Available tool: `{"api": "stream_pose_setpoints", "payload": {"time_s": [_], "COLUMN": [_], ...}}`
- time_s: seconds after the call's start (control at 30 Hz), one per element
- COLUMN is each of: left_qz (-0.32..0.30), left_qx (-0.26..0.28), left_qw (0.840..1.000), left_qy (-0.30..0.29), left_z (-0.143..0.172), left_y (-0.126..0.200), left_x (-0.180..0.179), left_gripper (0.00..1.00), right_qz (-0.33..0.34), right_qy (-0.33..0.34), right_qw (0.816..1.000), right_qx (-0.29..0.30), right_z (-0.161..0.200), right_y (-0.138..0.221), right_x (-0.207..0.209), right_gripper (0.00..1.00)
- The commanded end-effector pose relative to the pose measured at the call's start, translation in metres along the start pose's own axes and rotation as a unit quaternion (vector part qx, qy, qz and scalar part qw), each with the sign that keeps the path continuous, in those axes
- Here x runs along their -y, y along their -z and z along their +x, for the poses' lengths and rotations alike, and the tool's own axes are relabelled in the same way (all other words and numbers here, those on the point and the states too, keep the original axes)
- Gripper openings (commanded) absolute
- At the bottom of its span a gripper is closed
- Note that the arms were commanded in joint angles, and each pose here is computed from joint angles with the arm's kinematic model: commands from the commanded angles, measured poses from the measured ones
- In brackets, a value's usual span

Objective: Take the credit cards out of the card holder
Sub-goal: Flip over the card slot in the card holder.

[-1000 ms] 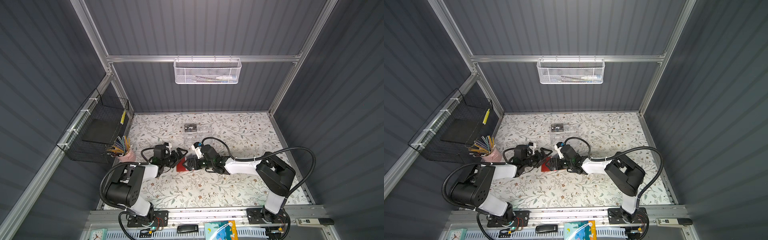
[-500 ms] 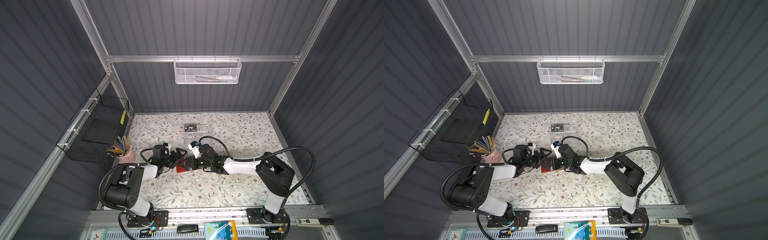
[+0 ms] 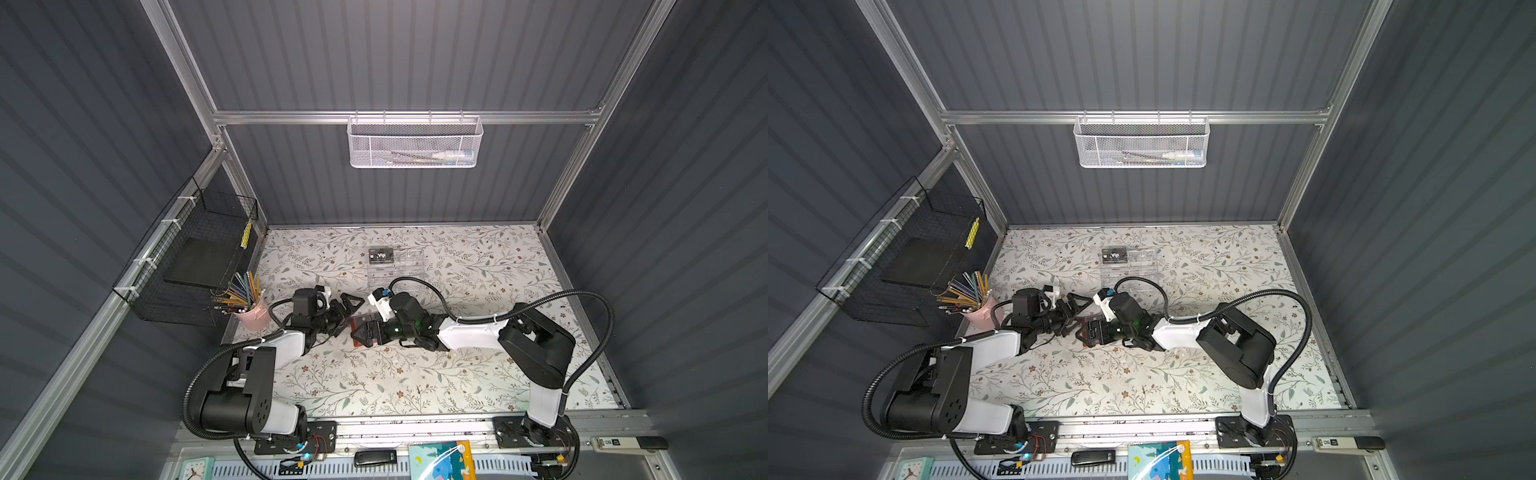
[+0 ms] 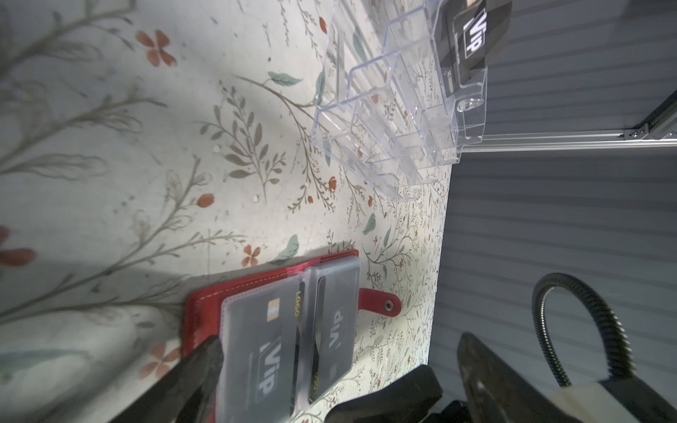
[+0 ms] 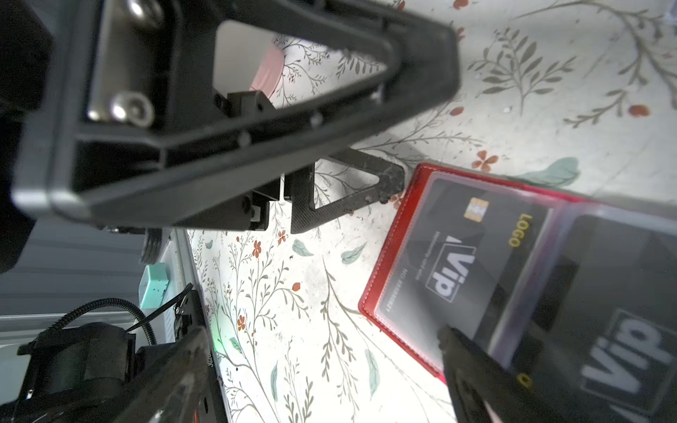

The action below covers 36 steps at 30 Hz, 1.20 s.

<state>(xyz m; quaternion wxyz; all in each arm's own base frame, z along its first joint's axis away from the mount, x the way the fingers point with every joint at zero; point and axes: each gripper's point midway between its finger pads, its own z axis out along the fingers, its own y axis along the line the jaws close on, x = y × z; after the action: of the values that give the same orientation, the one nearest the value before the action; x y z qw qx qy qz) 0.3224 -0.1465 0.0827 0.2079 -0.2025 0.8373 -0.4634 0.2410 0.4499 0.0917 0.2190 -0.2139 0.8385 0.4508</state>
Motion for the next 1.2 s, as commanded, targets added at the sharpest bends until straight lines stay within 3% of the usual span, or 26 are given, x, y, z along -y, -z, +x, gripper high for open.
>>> {"api": "stream_pose_setpoints", "payload": {"time_s": [0.0,0.4,0.83,1.17], "left_qz": [0.003,0.042,0.057,0.055], "left_qx": [-0.011,-0.02,-0.043,-0.055], "left_qw": [1.0,0.999,0.995,0.994], "left_qy": [-0.008,0.025,0.066,0.081], "left_z": [0.002,0.005,0.025,0.029], "left_y": [0.007,0.014,0.01,0.005], "left_x": [0.002,0.003,-0.013,-0.019], "left_gripper": [1.0,1.0,0.99,0.82], "right_qz": [-0.009,0.047,0.035,0.031], "right_qy": [0.006,-0.005,-0.026,-0.037], "right_qw": [1.0,0.999,0.999,0.999], "right_qx": [0.008,0.024,0.015,0.012], "right_z": [-0.005,0.001,0.006,0.009], "right_y": [0.004,0.026,0.014,0.009], "right_x": [-0.009,0.023,0.033,0.04], "right_gripper": [0.99,0.99,0.95,0.82]}}
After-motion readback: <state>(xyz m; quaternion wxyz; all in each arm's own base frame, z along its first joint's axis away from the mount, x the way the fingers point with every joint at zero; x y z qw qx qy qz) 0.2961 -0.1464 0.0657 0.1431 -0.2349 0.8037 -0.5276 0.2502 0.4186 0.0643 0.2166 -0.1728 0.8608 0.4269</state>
